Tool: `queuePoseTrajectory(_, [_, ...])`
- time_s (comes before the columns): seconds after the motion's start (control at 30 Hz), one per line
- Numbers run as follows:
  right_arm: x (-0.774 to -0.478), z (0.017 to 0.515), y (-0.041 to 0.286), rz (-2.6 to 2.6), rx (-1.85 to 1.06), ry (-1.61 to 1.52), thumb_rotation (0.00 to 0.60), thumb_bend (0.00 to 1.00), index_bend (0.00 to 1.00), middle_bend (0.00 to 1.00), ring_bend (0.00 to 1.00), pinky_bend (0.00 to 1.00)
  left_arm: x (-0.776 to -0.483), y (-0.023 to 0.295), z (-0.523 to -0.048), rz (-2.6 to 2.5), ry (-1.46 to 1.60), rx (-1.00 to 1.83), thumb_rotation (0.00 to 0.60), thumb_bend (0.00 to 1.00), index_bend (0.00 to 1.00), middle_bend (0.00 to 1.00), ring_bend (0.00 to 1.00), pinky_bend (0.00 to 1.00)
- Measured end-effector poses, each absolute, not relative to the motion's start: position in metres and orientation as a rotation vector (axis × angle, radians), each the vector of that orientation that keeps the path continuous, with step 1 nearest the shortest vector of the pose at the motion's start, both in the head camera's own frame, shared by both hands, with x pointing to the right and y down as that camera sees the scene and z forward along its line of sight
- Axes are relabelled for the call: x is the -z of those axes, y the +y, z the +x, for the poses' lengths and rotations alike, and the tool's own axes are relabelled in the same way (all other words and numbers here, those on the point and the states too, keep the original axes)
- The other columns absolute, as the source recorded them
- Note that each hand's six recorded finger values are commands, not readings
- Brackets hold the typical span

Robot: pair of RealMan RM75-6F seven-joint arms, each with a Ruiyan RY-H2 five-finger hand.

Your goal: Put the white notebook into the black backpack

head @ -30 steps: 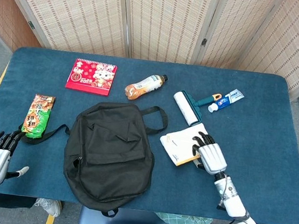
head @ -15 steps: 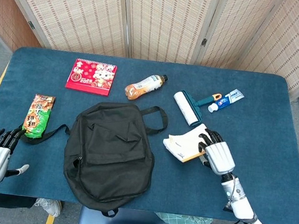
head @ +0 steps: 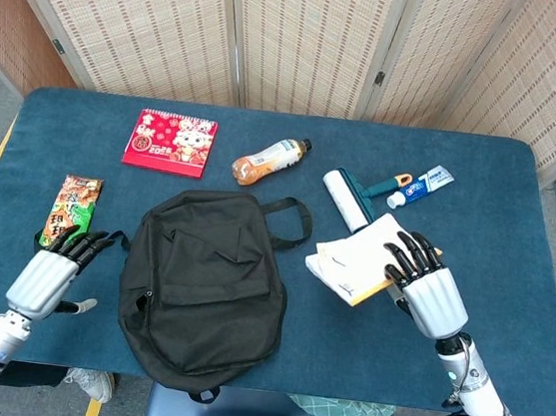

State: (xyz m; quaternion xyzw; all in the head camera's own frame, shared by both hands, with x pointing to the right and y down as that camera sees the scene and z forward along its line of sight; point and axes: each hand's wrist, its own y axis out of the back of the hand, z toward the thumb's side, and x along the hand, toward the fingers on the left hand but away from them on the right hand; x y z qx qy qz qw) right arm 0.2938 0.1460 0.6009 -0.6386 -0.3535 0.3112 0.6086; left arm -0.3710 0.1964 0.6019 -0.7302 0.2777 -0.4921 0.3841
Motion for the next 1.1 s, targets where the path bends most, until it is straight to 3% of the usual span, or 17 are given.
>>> queuePoseTrajectory(0.4, [-0.549, 0.288, 0.142, -1.412, -0.639, -0.789, 0.600, 0.61, 0.63, 0.34, 0.19, 0.22, -0.615, 0.222, -0.309, -2.022, 0.367, 1.107, 0.600, 0.09, 0.20, 0.15, 0.17, 0.11])
queuePoseTrajectory(1.1, [-0.555, 0.295, 0.150, -1.421, -0.674, -0.756, 0.600, 0.61, 0.63, 0.34, 0.19, 0.22, -0.661, 0.259, -0.252, -2.047, 0.125, 1.010, 0.600, 0.10, 0.23, 0.15, 0.16, 0.11])
